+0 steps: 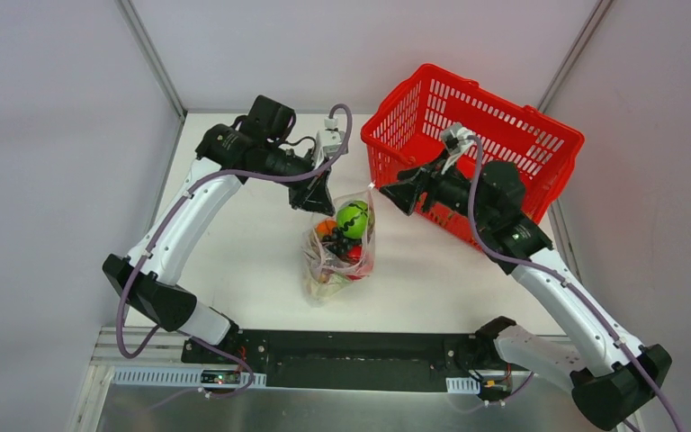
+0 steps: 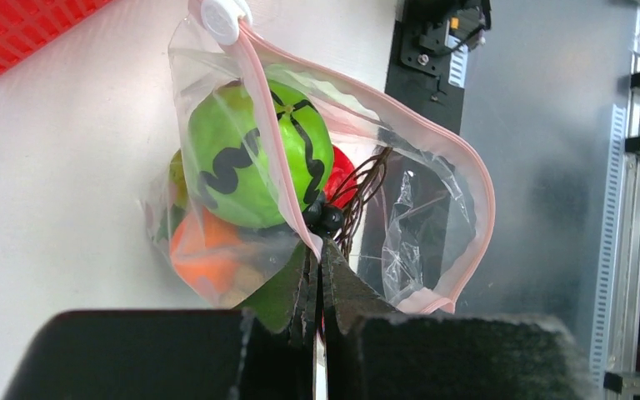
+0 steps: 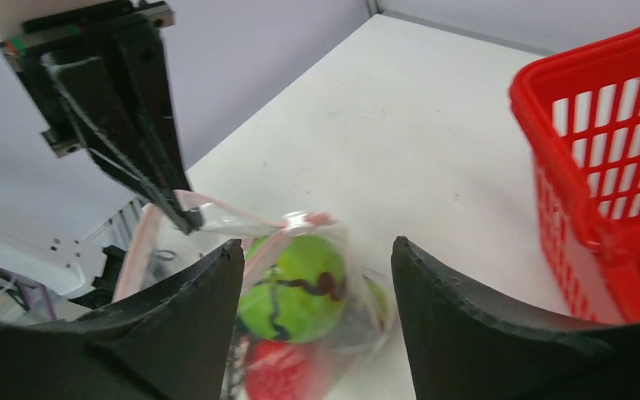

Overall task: Place the food in the zip-top bag and seal the zipper
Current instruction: Adjust the zipper food storage bag at the center of the board, then zip the zipper food storage bag at the center of the board.

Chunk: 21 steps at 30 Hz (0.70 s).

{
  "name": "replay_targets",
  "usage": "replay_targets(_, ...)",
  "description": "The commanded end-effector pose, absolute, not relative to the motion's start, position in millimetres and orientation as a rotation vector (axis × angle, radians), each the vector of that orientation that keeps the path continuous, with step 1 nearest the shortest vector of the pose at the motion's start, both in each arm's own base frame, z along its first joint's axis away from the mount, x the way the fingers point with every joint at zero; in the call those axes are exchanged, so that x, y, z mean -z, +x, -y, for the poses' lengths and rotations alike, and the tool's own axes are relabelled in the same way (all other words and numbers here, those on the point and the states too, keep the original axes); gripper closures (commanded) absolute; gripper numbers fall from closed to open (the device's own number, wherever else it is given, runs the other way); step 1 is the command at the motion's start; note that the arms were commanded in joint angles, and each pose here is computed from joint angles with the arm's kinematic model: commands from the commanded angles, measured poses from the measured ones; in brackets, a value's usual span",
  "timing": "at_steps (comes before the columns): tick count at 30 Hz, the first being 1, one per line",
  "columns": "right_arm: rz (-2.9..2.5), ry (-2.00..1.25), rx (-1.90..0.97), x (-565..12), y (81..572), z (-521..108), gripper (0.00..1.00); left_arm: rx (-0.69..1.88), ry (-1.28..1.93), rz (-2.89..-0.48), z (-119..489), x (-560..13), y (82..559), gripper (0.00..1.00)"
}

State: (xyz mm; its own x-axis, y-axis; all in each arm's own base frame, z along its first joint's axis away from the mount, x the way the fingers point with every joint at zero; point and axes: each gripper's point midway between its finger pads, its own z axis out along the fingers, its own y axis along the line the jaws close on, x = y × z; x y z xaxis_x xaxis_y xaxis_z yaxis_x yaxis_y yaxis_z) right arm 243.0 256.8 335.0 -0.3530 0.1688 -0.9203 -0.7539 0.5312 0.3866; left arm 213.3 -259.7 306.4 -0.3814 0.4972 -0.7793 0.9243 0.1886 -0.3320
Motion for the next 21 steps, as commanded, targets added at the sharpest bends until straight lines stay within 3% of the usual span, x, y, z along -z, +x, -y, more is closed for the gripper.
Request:
replay_targets(1, -1.553, -0.695, -0.968, -340, 247, -242, 0.32, 1.176, 1.472, -1.825, 258, -322, 192, 1.0)
replay_targets(9, -1.349, -1.216, -1.118, -295, 203, -249, 0.26, 1.28, 1.637, -1.747, 246, -327, 160, 1.0)
replay_targets(21, -1.189, -1.387, -1.253, -296, 179, -270, 0.27, 1.375, 1.669, -1.73, 252, -335, 149, 1.0)
